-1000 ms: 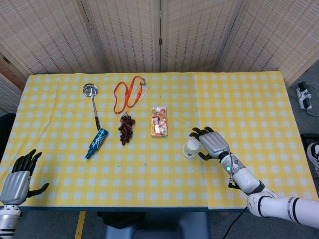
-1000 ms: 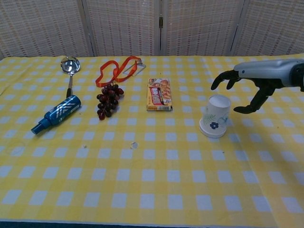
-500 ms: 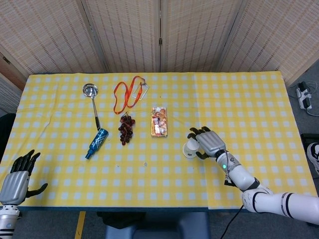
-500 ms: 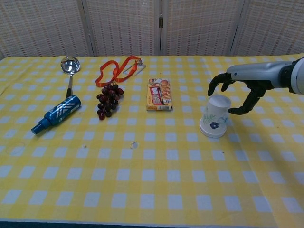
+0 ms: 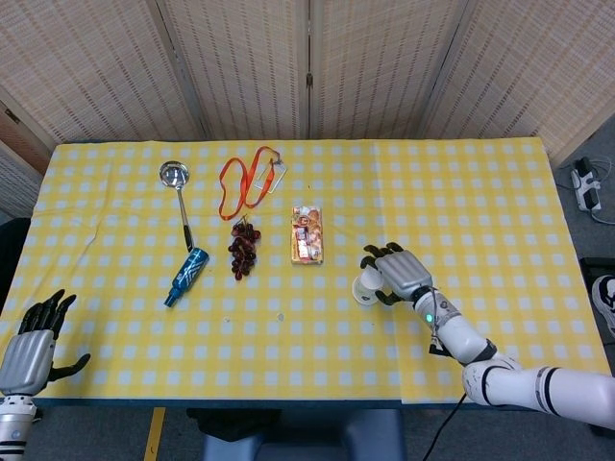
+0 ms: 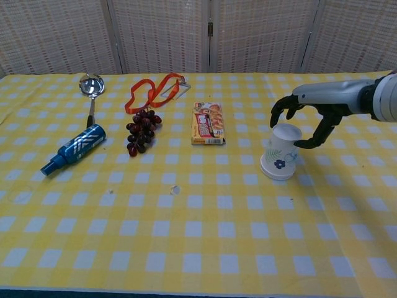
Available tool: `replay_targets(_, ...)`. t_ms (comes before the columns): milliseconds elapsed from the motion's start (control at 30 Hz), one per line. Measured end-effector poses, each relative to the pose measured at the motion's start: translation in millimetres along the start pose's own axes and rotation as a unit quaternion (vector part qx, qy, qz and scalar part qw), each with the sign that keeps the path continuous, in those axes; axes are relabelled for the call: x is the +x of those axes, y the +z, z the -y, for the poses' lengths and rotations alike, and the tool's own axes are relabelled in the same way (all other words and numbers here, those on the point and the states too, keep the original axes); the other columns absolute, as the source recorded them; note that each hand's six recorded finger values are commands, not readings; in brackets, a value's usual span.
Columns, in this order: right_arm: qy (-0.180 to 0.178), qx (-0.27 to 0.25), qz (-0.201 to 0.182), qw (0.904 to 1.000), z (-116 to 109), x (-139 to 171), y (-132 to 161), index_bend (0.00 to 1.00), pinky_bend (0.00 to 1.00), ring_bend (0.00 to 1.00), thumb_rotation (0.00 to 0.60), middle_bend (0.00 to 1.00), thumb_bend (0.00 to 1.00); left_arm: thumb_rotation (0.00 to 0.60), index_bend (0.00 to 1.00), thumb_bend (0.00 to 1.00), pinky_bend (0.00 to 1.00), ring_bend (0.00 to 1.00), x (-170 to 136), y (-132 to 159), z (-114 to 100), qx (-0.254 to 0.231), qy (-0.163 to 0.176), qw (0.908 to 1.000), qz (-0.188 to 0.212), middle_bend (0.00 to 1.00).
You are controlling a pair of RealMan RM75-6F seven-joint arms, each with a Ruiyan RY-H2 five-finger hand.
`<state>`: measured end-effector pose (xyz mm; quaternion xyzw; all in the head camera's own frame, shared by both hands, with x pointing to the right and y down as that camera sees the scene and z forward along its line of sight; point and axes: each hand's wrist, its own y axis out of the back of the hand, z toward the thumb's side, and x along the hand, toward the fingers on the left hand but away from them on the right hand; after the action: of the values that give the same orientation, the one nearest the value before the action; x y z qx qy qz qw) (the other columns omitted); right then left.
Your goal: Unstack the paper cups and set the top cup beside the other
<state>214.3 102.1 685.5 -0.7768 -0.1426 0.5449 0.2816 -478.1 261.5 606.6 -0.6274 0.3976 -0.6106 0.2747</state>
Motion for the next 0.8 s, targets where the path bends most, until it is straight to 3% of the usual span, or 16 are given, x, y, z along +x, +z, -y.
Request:
replay_targets(467, -0.012, -0.005, -0.001, 0.9999, -8.8, 2.4, 0.5, 0.35, 0.08, 0.17, 0.600, 0.14, 0.43, 0.600, 0.06, 0.26, 0.00, 0.00, 0.4, -0.9, 0.6, 0.002, -0.003, 1.0000, -0.003, 0.00)
replay_targets(800, -0.033, -0.014, -0.013, 0.9993, -28.4, 19.7, 3.9, 0.35, 0.08, 0.18, 0.600, 0.15, 0.43, 0.600, 0.06, 0.26, 0.00, 0.00, 0.7, 1.3, -0.7, 0.003, -0.004, 1.0000, -0.002, 0.00)
